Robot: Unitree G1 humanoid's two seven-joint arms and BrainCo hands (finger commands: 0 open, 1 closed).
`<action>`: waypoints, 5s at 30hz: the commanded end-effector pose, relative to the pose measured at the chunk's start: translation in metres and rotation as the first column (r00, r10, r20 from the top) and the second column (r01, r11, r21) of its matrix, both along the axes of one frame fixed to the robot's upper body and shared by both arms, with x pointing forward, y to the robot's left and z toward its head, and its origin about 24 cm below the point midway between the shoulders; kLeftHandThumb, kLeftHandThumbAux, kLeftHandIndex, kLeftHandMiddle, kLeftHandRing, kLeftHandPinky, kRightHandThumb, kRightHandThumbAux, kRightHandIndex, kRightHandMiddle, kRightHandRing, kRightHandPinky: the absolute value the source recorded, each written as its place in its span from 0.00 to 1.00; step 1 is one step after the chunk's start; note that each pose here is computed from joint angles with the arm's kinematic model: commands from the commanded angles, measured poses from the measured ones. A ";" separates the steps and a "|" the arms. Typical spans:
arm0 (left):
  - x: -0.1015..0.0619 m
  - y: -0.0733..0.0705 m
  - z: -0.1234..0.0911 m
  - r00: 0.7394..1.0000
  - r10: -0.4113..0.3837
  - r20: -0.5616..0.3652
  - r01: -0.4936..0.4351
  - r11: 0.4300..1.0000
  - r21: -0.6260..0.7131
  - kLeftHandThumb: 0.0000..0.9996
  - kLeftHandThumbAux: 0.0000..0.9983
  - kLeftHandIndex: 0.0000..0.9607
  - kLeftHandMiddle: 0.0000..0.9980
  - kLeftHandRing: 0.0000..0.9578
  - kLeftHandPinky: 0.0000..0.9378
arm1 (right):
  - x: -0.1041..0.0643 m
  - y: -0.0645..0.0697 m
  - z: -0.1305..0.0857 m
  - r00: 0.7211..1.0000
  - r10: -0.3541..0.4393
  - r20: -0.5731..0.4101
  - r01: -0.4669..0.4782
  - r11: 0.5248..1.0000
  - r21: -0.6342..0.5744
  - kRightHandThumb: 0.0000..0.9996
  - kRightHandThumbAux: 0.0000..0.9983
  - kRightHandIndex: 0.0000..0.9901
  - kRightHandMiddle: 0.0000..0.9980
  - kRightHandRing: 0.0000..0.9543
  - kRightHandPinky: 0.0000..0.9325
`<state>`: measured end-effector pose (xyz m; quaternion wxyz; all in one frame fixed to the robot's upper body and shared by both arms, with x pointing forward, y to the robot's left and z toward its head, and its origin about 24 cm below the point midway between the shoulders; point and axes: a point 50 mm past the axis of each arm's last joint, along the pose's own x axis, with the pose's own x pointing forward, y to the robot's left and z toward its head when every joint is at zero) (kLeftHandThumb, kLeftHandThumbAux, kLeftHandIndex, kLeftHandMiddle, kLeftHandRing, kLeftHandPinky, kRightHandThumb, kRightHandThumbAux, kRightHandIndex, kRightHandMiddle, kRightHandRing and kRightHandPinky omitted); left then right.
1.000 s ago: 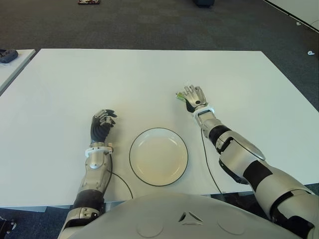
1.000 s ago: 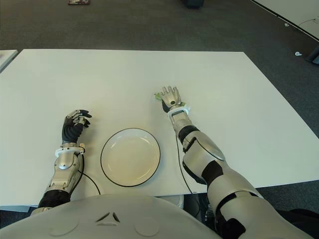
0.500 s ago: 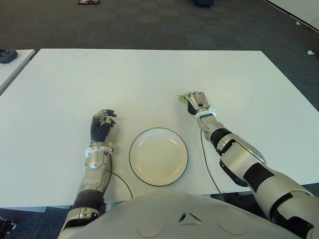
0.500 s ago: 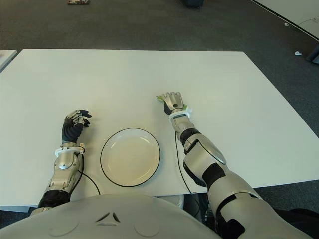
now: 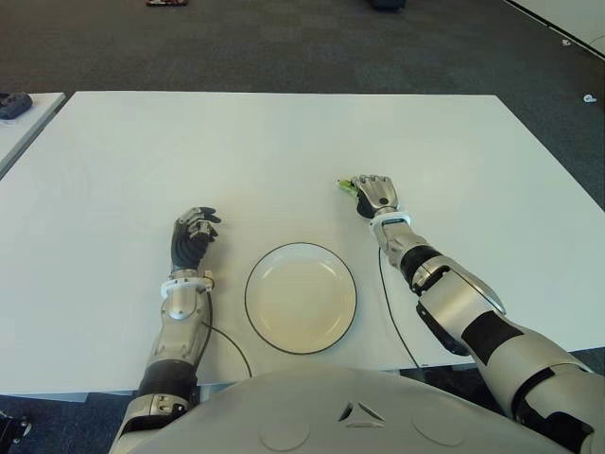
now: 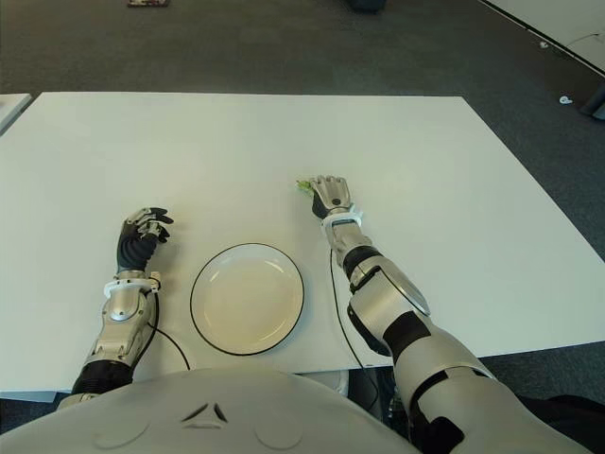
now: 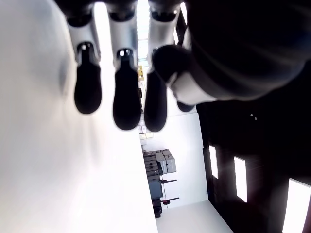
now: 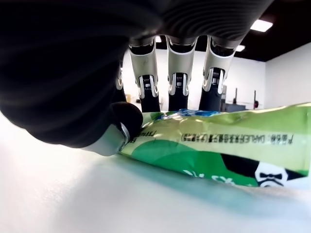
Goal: Put the toothpaste on the table into the plate.
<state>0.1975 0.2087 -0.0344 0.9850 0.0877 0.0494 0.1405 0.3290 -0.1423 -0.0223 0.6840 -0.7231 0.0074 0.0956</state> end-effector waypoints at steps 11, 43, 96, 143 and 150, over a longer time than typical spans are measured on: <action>-0.005 0.003 -0.008 0.999 0.012 -0.039 -0.012 1.000 -0.004 0.83 0.68 0.43 0.49 0.67 0.66 | 0.002 -0.009 0.002 0.989 -0.143 -0.033 0.147 0.967 0.207 0.80 0.70 0.45 0.41 0.48 0.55; -0.006 0.003 -0.007 0.999 0.023 -0.035 -0.023 1.000 0.017 0.84 0.68 0.43 0.50 0.67 0.66 | 0.022 0.005 0.040 0.974 -0.203 0.103 0.107 0.807 0.581 0.84 0.68 0.42 0.60 0.86 0.91; -0.003 -0.005 -0.010 0.999 0.031 -0.044 -0.032 0.999 -0.032 0.83 0.68 0.43 0.49 0.64 0.62 | -0.009 -0.012 0.120 0.976 -0.168 -0.136 0.181 0.979 0.089 0.35 0.15 0.00 0.00 0.00 0.00; -0.003 -0.007 -0.011 1.000 0.013 -0.007 -0.013 1.000 -0.013 0.84 0.68 0.43 0.49 0.65 0.65 | -0.055 -0.026 0.039 0.867 -0.396 -0.301 0.438 0.895 0.083 0.52 0.13 0.00 0.00 0.00 0.00; -0.003 -0.007 -0.012 1.000 0.025 -0.004 -0.025 0.999 -0.030 0.83 0.68 0.42 0.49 0.65 0.64 | -0.061 -0.017 0.024 0.855 -0.378 -0.355 0.425 0.903 0.064 0.50 0.12 0.00 0.00 0.00 0.00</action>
